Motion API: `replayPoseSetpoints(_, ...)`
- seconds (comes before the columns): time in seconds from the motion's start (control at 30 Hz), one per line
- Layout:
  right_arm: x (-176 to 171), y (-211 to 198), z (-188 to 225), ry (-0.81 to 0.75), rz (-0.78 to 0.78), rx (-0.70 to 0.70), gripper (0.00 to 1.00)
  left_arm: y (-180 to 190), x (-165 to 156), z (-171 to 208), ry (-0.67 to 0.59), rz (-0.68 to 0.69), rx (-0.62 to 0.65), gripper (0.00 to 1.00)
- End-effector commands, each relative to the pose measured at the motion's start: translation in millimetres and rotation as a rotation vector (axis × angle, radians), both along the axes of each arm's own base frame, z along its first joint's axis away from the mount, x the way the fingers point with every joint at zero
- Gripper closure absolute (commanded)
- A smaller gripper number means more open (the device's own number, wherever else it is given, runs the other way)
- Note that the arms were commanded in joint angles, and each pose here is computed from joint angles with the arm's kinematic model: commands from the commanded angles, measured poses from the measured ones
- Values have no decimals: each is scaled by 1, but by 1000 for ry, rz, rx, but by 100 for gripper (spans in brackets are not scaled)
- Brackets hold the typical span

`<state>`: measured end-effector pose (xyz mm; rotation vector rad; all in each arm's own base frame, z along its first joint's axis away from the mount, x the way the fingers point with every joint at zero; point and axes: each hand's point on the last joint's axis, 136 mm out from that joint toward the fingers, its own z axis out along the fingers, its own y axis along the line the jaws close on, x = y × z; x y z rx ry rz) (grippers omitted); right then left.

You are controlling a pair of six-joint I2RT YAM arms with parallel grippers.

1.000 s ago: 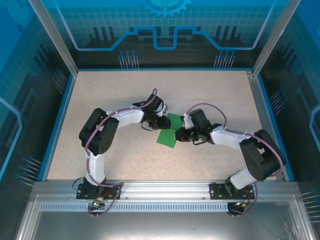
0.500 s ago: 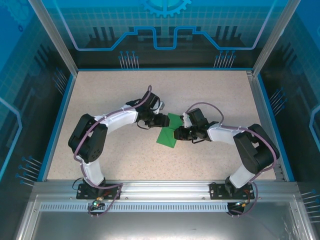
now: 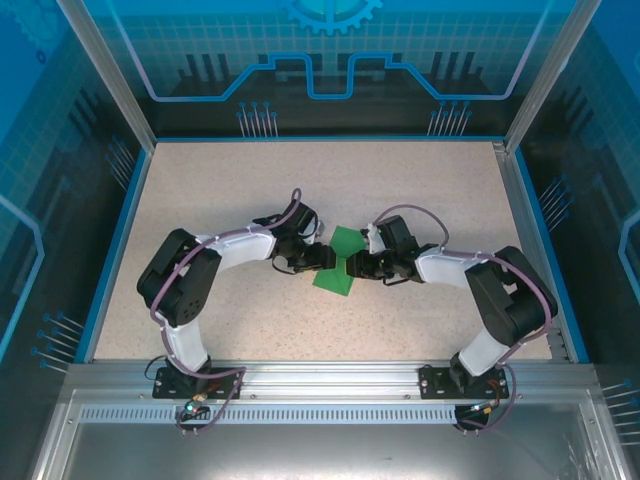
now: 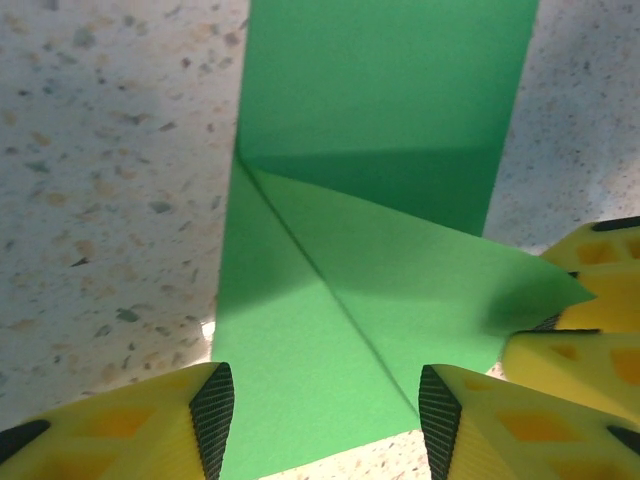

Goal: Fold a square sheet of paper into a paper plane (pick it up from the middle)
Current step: Turn over the paper at the center of the table.

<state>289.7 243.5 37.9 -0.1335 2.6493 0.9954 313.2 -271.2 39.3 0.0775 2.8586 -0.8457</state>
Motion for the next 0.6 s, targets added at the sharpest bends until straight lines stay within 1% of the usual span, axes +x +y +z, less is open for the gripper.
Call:
replayPoseSetpoints(0.0,1,1,-5,31,-3,35,77,-3,-5,-1,17,7,-28,44)
replayPoseSetpoints(0.13,2,4,-7,44,1,46,84,-3,-5,-2,20,7,-30,44)
replayPoseSetpoints(0.27,2,5,-4,37,3,69,93,-4,-5,-1,17,15,-40,44)
replayPoseSetpoints(0.43,4,7,10,25,-1,160,98,-10,-5,5,16,38,-110,43)
replayPoseSetpoints(0.57,5,7,21,14,-5,229,100,-14,-1,12,5,88,-176,43)
